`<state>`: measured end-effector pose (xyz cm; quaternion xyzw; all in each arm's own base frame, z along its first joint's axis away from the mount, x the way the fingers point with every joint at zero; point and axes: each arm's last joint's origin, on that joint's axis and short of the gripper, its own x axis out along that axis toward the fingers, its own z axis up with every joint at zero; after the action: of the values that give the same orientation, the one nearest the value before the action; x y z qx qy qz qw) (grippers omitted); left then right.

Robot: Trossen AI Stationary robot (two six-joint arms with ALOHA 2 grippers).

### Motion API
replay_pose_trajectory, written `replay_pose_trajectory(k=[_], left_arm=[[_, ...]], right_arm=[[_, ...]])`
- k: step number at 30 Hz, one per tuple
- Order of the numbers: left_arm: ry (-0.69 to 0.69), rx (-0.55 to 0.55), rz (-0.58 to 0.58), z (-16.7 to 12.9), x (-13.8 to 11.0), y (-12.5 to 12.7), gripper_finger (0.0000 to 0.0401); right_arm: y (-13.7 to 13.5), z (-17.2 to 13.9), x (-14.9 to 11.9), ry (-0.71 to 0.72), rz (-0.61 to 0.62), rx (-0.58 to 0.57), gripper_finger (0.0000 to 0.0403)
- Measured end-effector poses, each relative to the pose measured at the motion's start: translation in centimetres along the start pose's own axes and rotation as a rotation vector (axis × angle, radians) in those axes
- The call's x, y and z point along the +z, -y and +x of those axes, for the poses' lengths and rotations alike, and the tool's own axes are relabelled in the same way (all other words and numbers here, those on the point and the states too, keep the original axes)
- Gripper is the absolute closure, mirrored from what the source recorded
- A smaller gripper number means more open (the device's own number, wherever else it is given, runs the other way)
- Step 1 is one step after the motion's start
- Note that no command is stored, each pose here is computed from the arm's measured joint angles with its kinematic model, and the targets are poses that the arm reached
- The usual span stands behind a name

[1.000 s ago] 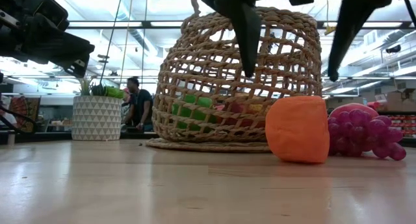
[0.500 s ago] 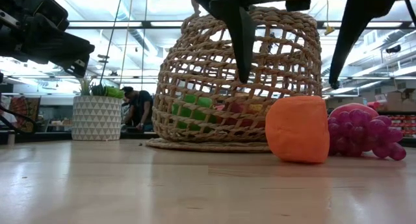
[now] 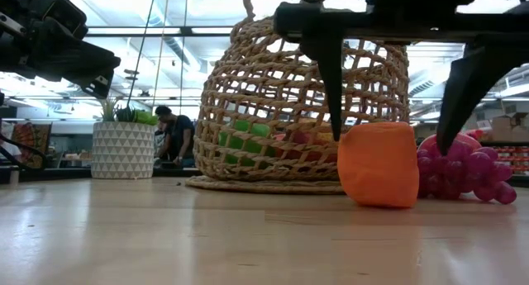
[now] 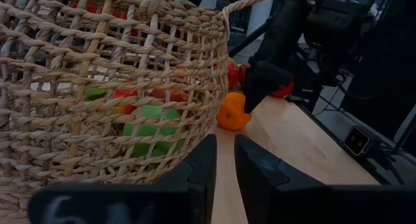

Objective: Build produce basket
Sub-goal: Put the orange into the woven basket

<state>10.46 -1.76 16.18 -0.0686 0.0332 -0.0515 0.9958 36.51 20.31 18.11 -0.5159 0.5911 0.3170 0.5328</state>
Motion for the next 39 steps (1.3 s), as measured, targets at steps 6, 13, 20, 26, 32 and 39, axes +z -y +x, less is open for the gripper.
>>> replay_pose_trajectory(k=[6,13,20,26,32,39], left_arm=[[0.000,0.000,0.000,0.0,0.0,0.0,0.0343],[0.000,0.000,0.000,0.0,0.0,0.0,0.0338],[0.000,0.000,0.000,0.0,0.0,0.0,0.0345],[0.000,0.000,0.000,0.0,0.0,0.0,0.0341],[0.000,0.000,0.000,0.0,0.0,0.0,0.0338],[0.000,0.000,0.000,0.0,0.0,0.0,0.0343]], right_arm=[[1.1,0.4,-0.7,0.011,0.037,-0.011,0.0039],[0.9,2.0,-1.5,0.004,0.026,0.052,0.0039],[0.1,3.8,-1.7,-0.023,-0.002,0.059,0.0044],[-0.2,4.1,-1.6,-0.029,-0.003,0.062,0.0085],[-0.6,3.9,-1.2,-0.033,0.023,0.059,0.0131],[-1.3,1.0,-1.1,-0.069,0.143,0.090,0.0119]])
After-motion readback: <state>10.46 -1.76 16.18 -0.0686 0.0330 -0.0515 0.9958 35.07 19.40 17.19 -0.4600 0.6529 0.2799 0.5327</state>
